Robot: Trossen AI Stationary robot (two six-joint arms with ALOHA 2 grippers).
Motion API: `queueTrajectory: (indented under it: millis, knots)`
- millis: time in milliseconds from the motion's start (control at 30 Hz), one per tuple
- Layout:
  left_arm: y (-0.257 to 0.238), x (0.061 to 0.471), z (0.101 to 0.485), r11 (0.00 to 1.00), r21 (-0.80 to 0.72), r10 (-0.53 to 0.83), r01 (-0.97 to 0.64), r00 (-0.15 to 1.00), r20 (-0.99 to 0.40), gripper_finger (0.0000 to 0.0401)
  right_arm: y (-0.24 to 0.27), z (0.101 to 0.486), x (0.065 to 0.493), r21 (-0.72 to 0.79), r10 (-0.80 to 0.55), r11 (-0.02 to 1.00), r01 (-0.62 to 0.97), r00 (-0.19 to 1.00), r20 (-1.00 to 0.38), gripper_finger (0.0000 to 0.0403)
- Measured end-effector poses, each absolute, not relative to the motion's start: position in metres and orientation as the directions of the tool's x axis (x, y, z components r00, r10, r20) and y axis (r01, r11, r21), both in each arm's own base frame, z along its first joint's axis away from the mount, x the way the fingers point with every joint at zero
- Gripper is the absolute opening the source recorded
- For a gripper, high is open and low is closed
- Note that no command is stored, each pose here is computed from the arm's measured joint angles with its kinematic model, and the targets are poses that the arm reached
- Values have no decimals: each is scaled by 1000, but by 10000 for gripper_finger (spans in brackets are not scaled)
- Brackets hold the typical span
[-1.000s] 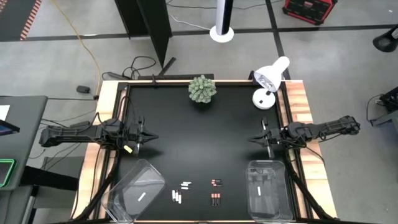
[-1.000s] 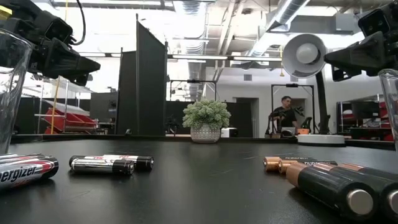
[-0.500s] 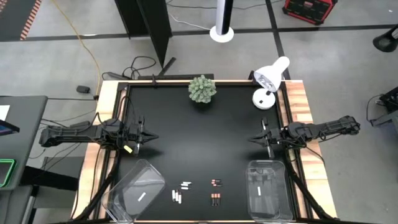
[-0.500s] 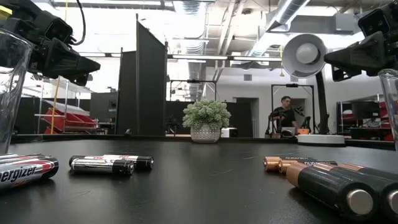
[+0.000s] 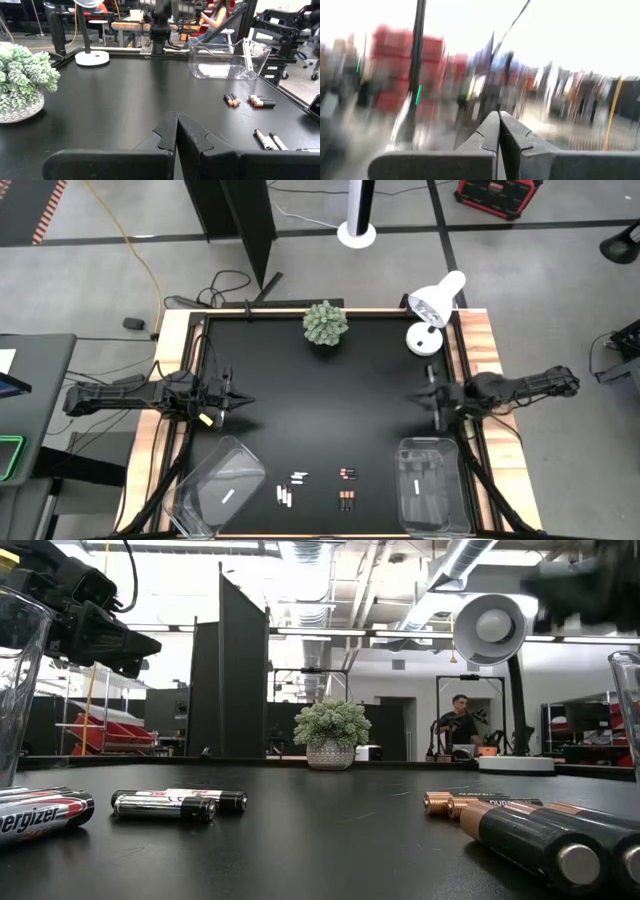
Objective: Sort batteries
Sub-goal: Put the black battery into the right transparent bin
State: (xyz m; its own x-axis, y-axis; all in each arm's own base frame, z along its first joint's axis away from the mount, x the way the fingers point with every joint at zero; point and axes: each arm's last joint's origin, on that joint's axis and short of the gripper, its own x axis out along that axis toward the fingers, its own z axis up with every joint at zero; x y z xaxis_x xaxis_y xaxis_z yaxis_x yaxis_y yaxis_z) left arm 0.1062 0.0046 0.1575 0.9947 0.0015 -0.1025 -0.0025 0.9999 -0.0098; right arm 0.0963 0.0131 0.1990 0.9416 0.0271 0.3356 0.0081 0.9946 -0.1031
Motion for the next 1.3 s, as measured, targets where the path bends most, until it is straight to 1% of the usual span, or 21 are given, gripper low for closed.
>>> queueTrajectory:
  millis: [67,133,200,267,300,367,500,567,700,800,900,1067,1167,1233,1300]
  knots:
    - [5,106,158,1000,-10,2,-3,995,-103,4,9,218,89,15,-10,1000,3,867,499,31]
    - [5,106,158,1000,-10,2,-3,995,-103,4,6,236,83,126,-43,991,-33,832,552,31]
    - [5,106,158,1000,-10,2,-3,995,-103,4,3,250,83,191,-62,981,-39,867,494,31]
    - [5,106,157,1000,-10,2,-3,995,-103,4,2,259,89,240,-71,970,-24,923,378,31]
    - [5,106,158,1000,-10,2,-3,995,-103,4,2,261,94,260,-70,965,-16,945,320,31]
    - [5,106,157,1000,-10,2,-3,995,-103,4,4,266,107,272,-45,962,-26,967,251,31]
    - [5,106,157,1000,-10,2,-3,995,-103,4,10,280,133,267,57,958,-104,983,176,31]
    - [5,106,158,1000,-9,2,-3,995,-103,4,14,282,148,305,93,944,-126,988,119,31]
    - [5,106,159,1000,0,3,-3,996,-90,4,25,279,178,371,144,919,-135,990,5,31]
    - [5,106,159,999,-46,3,-7,996,-92,4,37,275,199,403,188,904,-145,980,-68,31]
    - [5,106,159,993,-116,7,-17,996,-84,4,52,268,221,399,231,904,-156,962,-146,31]
    - [5,106,160,975,-218,14,-31,997,-80,4,74,259,255,286,275,936,-205,933,-231,31]
    - [5,106,160,965,-259,16,-36,997,-79,4,82,248,273,276,282,939,-205,919,-277,31]
    - [5,106,160,960,-276,19,-40,997,-79,4,87,240,283,249,290,945,-214,900,-325,31]
    - [5,106,160,952,-302,22,-44,997,-78,4,90,231,293,214,322,943,-253,857,-403,31]
